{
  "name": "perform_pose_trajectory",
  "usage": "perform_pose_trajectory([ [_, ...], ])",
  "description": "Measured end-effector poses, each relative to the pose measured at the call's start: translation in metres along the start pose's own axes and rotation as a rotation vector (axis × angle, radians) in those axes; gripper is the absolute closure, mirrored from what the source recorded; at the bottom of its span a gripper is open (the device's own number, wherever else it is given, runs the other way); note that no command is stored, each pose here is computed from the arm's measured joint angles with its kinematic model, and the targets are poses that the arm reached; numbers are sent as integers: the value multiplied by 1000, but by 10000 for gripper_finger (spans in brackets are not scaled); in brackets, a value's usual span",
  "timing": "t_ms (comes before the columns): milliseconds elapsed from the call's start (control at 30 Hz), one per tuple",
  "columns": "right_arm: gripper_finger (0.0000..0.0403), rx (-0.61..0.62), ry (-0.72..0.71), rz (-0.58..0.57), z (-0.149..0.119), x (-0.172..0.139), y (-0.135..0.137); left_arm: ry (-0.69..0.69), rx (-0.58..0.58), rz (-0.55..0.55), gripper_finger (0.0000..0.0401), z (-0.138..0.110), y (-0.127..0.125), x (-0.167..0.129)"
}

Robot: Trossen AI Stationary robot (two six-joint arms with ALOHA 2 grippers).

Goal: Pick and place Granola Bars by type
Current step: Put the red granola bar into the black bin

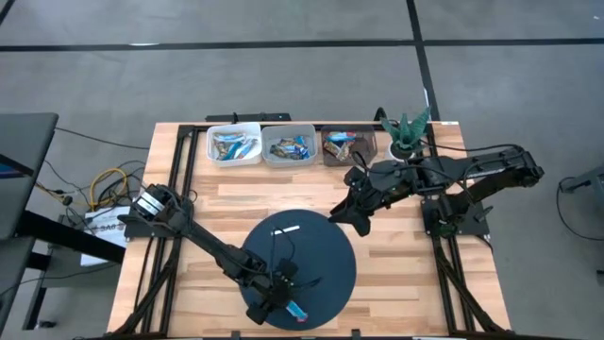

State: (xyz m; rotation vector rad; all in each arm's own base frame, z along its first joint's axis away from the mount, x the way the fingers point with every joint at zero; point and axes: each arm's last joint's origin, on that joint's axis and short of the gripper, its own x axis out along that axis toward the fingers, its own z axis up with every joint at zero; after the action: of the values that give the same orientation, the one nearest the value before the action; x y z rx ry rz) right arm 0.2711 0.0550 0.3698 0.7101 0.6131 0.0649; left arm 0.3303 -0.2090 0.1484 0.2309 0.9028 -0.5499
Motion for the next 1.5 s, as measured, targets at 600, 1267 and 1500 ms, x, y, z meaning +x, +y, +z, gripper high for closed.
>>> perform_pose_trajectory([
  [600, 267, -6, 2, -1, 0, 0, 0, 43, -58, -2, 320, -9, 4, 15],
  [1267, 267, 149, -88, -262, 15, -14, -36, -288, -660, 413, 360, 12, 123, -158],
  [1500, 267, 233, -378, -331, 44, -18, -50, -517, -898, 560, 363, -2, 162, -225],
])
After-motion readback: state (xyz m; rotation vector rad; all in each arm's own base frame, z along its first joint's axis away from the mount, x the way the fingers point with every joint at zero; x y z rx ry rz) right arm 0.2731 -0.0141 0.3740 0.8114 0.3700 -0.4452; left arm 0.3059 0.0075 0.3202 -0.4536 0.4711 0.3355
